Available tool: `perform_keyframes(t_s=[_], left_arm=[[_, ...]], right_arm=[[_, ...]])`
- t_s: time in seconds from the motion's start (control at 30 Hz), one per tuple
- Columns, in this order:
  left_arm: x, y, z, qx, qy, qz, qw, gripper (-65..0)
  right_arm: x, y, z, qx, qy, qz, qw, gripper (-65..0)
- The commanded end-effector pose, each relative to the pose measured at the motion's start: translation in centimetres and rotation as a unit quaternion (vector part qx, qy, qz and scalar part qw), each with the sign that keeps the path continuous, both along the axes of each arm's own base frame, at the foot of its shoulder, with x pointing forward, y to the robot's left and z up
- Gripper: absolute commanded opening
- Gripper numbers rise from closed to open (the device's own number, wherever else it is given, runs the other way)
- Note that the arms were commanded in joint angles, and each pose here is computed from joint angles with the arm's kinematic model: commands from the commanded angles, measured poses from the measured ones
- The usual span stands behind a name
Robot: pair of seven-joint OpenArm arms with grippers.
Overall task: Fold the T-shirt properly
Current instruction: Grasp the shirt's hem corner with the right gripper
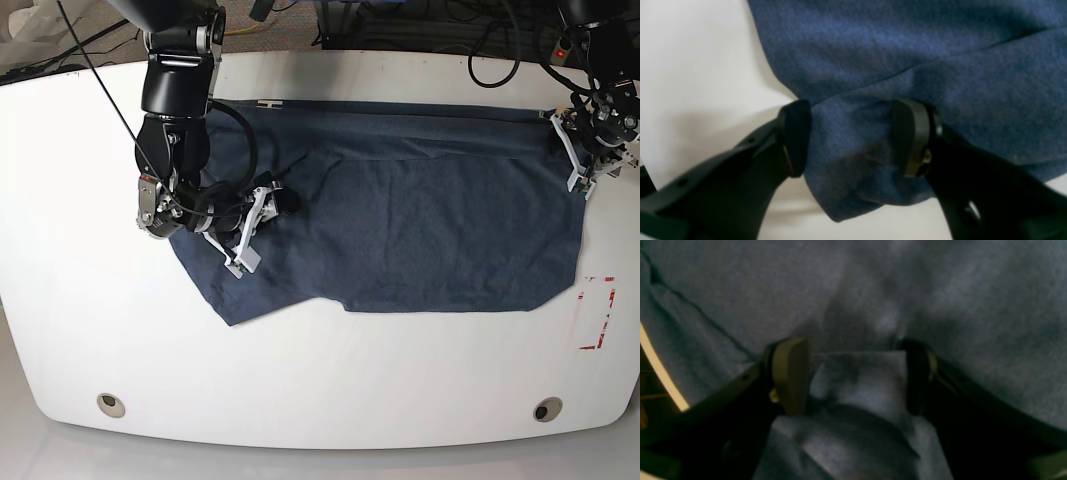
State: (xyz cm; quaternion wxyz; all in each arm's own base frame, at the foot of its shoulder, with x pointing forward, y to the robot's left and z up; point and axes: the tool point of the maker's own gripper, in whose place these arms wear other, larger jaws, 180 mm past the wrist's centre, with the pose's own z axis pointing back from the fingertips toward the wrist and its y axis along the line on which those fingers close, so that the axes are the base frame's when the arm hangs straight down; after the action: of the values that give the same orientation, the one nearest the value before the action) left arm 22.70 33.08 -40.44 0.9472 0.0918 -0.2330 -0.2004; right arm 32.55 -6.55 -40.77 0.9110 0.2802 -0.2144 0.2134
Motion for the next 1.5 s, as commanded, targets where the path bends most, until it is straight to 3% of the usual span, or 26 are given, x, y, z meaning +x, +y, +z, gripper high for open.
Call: perform_keyframes(t_s=[0.0,0.13,0.37,0.77,0.8,0.9,1.17,1.47], left_arm=[[-0.2,0.3,0.1,0.008,0.007,-0.003,1.0,-29.2],[-0.2,0.3,0.1,0.008,0.007,-0.003,1.0,-29.2],[-0.2,0.3,0.1,0.009,0.007,-0.004,1.0,-29.2],[-0.2,0.4,0.1,0.01,0.007,-0.004,1.0,-29.2],[-0.2,0.4,0.1,0.01,0.007,-0.004,1.0,-29.2],[-0.2,0.4,0.1,0.01,0.007,-0.004,1.0,-29.2],[-0.2,0.3,0.1,0.009,0.008,-0.003,1.0,-29.2],[-0.3,0.5,0.1,0.012,0.01,-0.003,1.0,-29.2]], right_arm=[[1.3,-0.4,1.3,0.003,-0.025,-0.004,0.9997,-24.3],[1.3,-0.5,1.4,0.003,-0.026,-0.005,0.9996,-26.3],[1.3,-0.6,1.3,0.001,-0.025,-0.004,0.9997,-45.5],[0.3,-0.9,1.9,-0.01,-0.044,-0.003,0.999,-47.9],[0.2,-0.9,2.0,-0.011,-0.046,-0.003,0.9989,-49.8],[0.3,-1.1,2.1,-0.015,-0.05,-0.004,0.9986,-64.2],[0.8,-1.1,2.6,-0.015,-0.06,-0.004,0.9981,-65.0],[4.8,-1.1,6.5,-0.016,-0.114,-0.004,0.9934,-65.0]])
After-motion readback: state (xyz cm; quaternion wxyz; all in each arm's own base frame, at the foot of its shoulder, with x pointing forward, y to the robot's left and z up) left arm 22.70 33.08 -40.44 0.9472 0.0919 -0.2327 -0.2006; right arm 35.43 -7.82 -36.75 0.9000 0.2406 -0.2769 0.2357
